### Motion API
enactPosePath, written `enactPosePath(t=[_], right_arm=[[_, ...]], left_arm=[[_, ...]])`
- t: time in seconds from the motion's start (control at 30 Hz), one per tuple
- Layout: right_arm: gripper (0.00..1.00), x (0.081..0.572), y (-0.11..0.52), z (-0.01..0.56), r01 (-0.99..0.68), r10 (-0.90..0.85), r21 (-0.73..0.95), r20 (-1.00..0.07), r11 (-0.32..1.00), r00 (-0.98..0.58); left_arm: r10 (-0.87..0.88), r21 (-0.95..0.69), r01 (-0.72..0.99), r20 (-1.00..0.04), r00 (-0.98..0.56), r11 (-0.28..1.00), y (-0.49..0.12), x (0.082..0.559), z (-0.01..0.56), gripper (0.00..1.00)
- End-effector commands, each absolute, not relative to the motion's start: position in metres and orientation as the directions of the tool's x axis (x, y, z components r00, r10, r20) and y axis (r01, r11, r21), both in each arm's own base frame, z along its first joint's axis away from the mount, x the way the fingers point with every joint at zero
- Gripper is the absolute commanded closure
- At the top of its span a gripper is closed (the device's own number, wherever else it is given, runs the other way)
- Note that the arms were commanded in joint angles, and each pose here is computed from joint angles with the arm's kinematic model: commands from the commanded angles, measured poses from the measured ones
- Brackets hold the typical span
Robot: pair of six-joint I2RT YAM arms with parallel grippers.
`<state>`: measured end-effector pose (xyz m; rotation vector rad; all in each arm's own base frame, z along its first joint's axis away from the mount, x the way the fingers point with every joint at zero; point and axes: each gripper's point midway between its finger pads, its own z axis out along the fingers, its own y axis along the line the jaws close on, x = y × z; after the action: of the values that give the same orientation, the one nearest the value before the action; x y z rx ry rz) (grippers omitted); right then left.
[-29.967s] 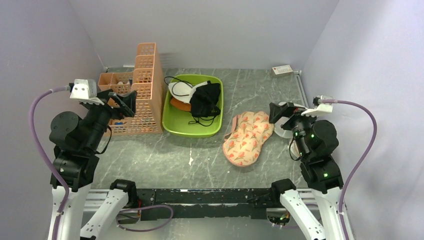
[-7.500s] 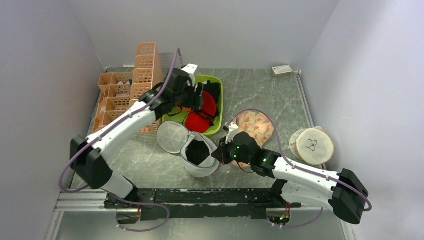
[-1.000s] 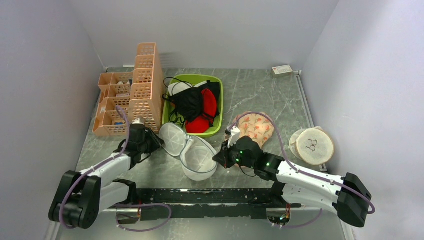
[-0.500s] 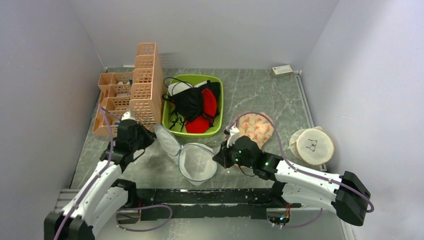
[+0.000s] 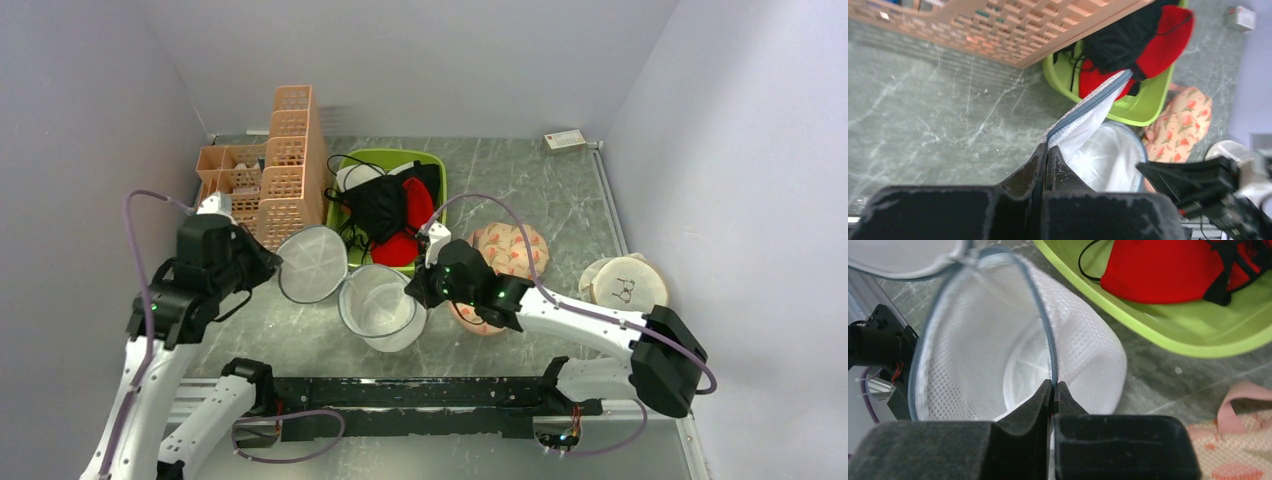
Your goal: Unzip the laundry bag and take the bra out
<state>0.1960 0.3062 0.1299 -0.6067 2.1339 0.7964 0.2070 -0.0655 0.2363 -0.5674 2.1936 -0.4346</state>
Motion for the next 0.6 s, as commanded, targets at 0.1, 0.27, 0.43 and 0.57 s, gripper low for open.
enactPosePath(t=[0.1, 0.27, 0.43, 0.57], right_arm=[[1.00, 0.196, 0.347, 0.143, -0.729, -0.175, 0.399, -0.802, 0.556, -0.572], [1.00, 0.197, 0.367, 0.157, -0.720, -0.112, 0.474, -0.792, 0.506, -0.600], [1.00, 0.199, 0.390, 0.155, -0.668, -0.060, 0.579, -0.733, 0.467, -0.677], [1.00, 0.209, 0.393, 0.154, -0.615, 0.005, 0.621, -0.706, 0.486, -0.708]], left_arm=[[-0.270, -0.426, 0.108, -0.729, -0.629, 0.898, -0.093, 0.191, 0.297, 0.93], [-0.183, -0.316, 0.112, -0.765, -0.618, 0.942, -0.079, 0.201, 0.302, 0.93], [-0.104, -0.230, 0.144, -0.801, -0.589, 0.962, -0.072, 0.210, 0.303, 0.93], [-0.065, -0.232, 0.200, -0.792, -0.607, 0.952, -0.081, 0.214, 0.293, 0.93]])
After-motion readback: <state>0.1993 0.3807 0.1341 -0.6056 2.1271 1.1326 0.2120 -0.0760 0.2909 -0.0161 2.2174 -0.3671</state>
